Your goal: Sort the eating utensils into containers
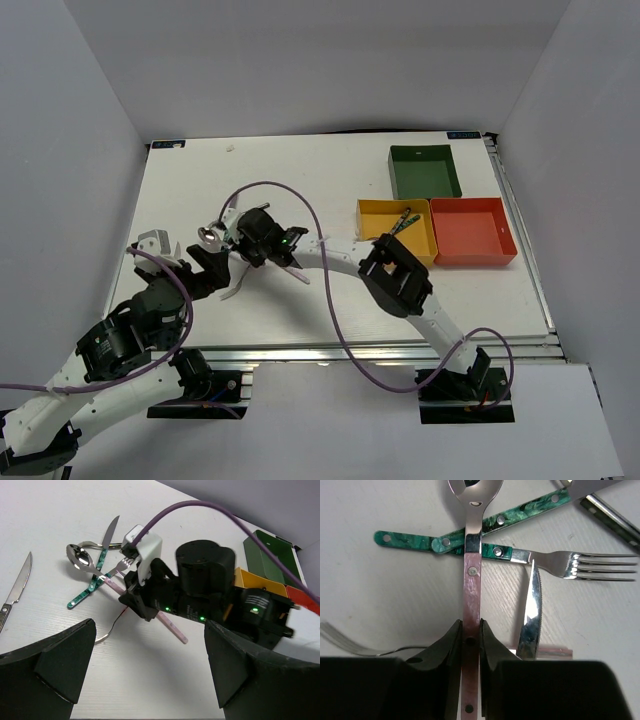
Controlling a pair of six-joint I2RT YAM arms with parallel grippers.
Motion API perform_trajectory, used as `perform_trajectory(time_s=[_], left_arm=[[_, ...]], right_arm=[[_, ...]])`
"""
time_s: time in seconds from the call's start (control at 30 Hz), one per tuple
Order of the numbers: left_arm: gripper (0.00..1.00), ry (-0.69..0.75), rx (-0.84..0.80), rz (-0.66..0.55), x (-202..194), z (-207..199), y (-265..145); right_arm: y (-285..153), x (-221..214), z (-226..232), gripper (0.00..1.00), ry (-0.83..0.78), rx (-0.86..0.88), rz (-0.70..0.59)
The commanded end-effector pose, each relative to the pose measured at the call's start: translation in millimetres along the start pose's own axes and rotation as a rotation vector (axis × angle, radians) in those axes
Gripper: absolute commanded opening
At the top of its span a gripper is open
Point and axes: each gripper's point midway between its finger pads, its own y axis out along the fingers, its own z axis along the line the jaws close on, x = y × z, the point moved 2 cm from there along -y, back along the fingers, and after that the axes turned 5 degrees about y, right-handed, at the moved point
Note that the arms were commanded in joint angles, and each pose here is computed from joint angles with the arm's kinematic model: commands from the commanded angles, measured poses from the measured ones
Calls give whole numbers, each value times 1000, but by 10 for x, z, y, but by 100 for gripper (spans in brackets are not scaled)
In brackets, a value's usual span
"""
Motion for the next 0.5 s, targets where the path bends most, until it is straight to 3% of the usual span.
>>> perform_trajectory(time_s=[0.0, 0.17, 0.33, 0.4, 0.47], left_arm=[[98, -1, -9, -4, 10, -4, -5], [98, -4, -8, -5, 13, 2, -9], [98, -18, -11, -14, 35, 19, -26], [98, -23, -19, -18, 41, 21, -36], [98, -28, -20, -22, 47, 25, -39]], right_arm=[[-734, 1107, 48, 0, -34, -3, -311], [-1390, 1216, -197, 0, 1, -33, -394], [-1867, 312, -879, 0, 83, -184, -227], [-2252, 119, -1223, 0, 258, -280, -251], [-2443, -354, -1448, 0, 431, -378, -225]])
